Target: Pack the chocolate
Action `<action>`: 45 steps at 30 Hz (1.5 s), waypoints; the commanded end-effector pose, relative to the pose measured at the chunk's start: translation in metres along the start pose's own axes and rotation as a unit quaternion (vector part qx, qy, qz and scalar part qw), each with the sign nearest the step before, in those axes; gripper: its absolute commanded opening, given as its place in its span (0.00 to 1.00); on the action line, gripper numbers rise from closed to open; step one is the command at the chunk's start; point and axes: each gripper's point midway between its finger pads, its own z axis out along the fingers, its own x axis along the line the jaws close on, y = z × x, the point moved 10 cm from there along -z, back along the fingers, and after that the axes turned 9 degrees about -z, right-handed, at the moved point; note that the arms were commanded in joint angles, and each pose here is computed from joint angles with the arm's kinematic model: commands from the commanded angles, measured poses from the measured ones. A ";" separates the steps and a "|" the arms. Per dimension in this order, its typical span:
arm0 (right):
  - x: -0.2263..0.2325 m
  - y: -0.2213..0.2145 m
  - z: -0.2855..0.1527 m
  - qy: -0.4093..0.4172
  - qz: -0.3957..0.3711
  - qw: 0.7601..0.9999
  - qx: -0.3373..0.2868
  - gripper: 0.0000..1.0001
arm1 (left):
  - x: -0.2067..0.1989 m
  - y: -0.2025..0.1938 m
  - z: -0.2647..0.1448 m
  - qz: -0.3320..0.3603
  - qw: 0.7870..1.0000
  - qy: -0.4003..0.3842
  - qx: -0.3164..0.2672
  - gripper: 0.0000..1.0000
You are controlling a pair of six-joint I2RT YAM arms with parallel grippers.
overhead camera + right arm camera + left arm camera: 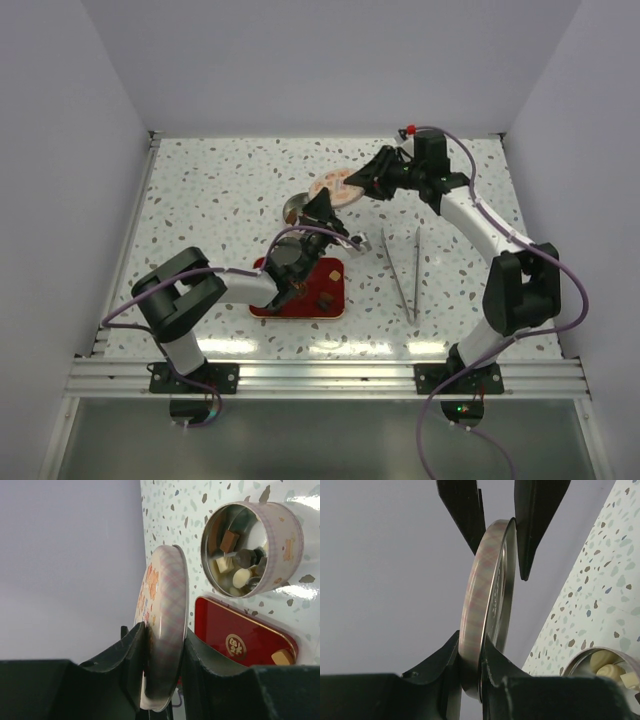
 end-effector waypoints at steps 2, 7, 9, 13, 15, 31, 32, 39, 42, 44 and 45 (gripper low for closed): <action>0.025 0.000 -0.014 0.060 -0.022 0.998 -0.025 0.28 | 0.041 0.020 0.000 -0.052 0.986 0.151 -0.050 0.08; 0.024 -0.001 -0.014 0.066 -0.015 0.997 -0.036 0.20 | 0.037 0.015 -0.004 -0.052 0.987 0.149 -0.038 0.32; 0.026 -0.002 -0.017 0.068 -0.018 0.997 -0.039 0.12 | 0.036 0.014 -0.004 -0.057 0.987 0.149 -0.035 0.45; 0.030 -0.002 -0.019 0.073 -0.024 0.996 -0.046 0.03 | 0.033 0.013 -0.005 -0.063 0.987 0.147 -0.031 0.54; 0.030 -0.001 -0.020 0.073 -0.023 0.996 -0.047 0.00 | 0.031 0.012 -0.005 -0.067 0.987 0.145 -0.031 0.59; 0.038 0.012 -0.020 0.071 -0.062 0.993 -0.077 0.00 | 0.043 0.012 -0.022 -0.209 0.972 0.108 -0.031 1.00; 0.038 0.015 -0.021 0.071 -0.066 0.992 -0.080 0.00 | 0.043 0.012 -0.024 -0.216 0.971 0.101 -0.032 1.00; 0.044 0.033 -0.014 0.083 -0.084 0.988 -0.104 0.00 | 0.040 0.013 -0.037 -0.276 0.960 0.040 -0.026 1.00; 0.043 0.039 -0.012 0.081 -0.094 0.986 -0.115 0.00 | 0.037 0.009 -0.045 -0.304 0.952 0.017 -0.014 1.00; 0.040 0.044 -0.013 0.077 -0.096 0.985 -0.121 0.00 | 0.038 0.006 -0.049 -0.320 0.947 0.003 -0.010 1.00; 0.039 0.044 -0.012 0.076 -0.098 0.985 -0.123 0.00 | 0.038 0.005 -0.054 -0.339 0.941 -0.004 -0.005 1.00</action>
